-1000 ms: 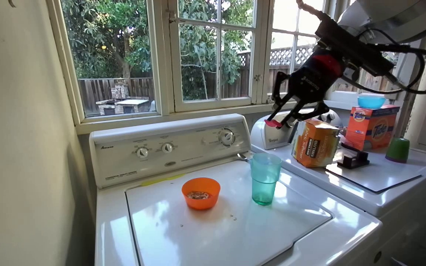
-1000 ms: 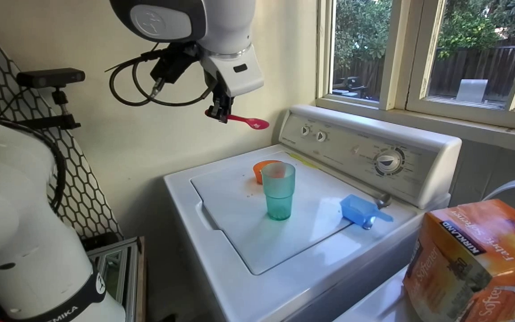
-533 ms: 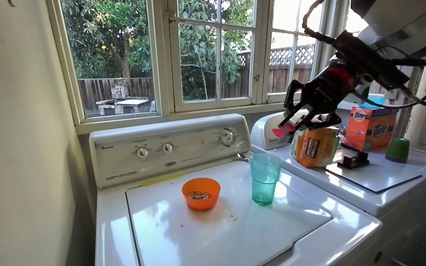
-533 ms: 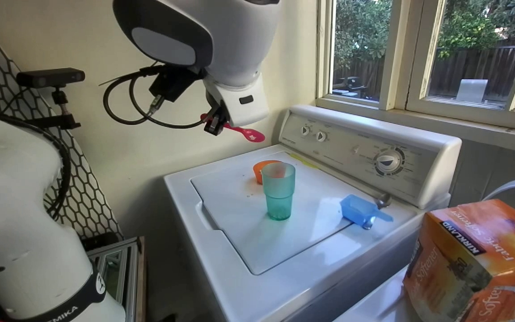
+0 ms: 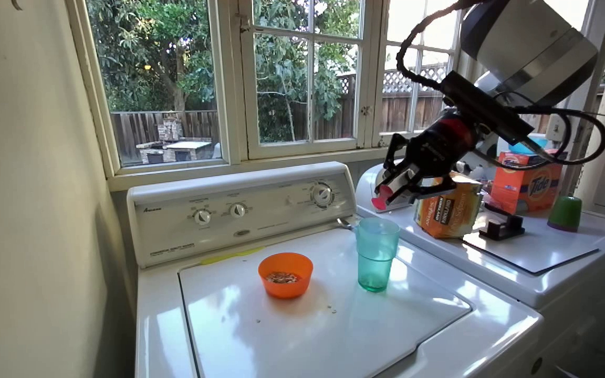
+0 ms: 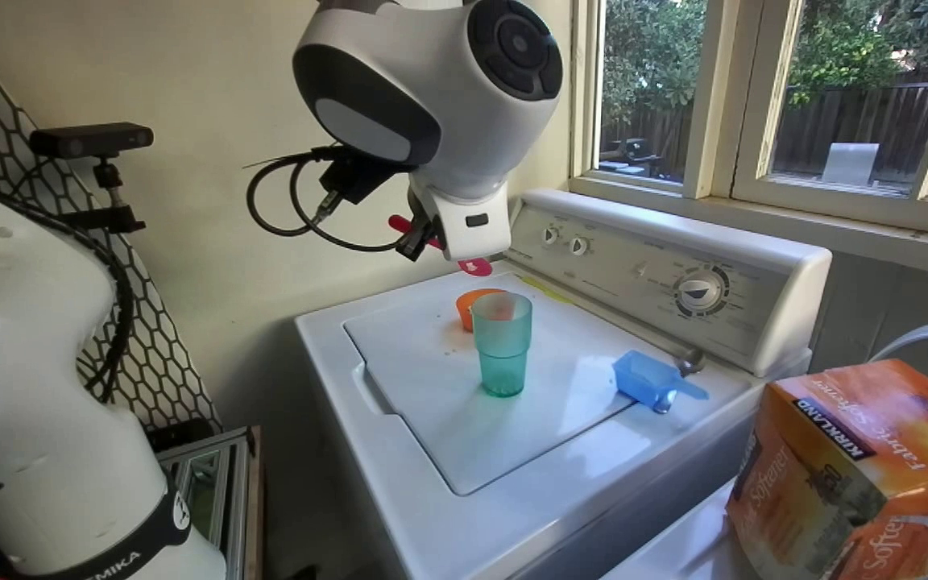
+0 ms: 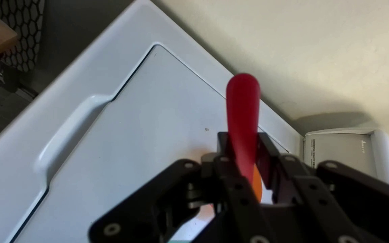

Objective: Use the spoon to scoop up the contents in the bowl and put them inside the cup

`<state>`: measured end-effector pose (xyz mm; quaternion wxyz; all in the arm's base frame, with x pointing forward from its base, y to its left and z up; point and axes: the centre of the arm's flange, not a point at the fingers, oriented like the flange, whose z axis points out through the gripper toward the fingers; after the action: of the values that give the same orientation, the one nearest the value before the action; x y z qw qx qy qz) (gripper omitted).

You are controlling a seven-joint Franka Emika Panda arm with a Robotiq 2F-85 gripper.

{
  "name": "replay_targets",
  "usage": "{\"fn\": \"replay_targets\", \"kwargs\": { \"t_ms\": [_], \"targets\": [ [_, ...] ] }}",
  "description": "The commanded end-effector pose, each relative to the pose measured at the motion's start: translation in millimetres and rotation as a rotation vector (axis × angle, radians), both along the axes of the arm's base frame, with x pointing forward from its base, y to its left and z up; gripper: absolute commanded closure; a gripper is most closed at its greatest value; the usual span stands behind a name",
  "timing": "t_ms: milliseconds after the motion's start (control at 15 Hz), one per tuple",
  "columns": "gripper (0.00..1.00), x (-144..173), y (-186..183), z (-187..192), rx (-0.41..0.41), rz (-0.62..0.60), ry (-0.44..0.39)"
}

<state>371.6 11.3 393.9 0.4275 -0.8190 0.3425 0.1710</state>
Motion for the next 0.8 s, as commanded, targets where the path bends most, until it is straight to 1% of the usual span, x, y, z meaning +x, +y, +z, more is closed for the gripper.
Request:
{"fn": "replay_targets", "kwargs": {
  "t_ms": [0,333,733],
  "targets": [
    [0.94,30.3,2.1,-11.5,0.03,-0.02,0.049],
    [0.94,53.0,-7.5,-27.8,0.095,-0.063,0.136],
    [0.94,65.9,-20.1,-41.8,0.196,-0.08,0.244]
  ]
}}
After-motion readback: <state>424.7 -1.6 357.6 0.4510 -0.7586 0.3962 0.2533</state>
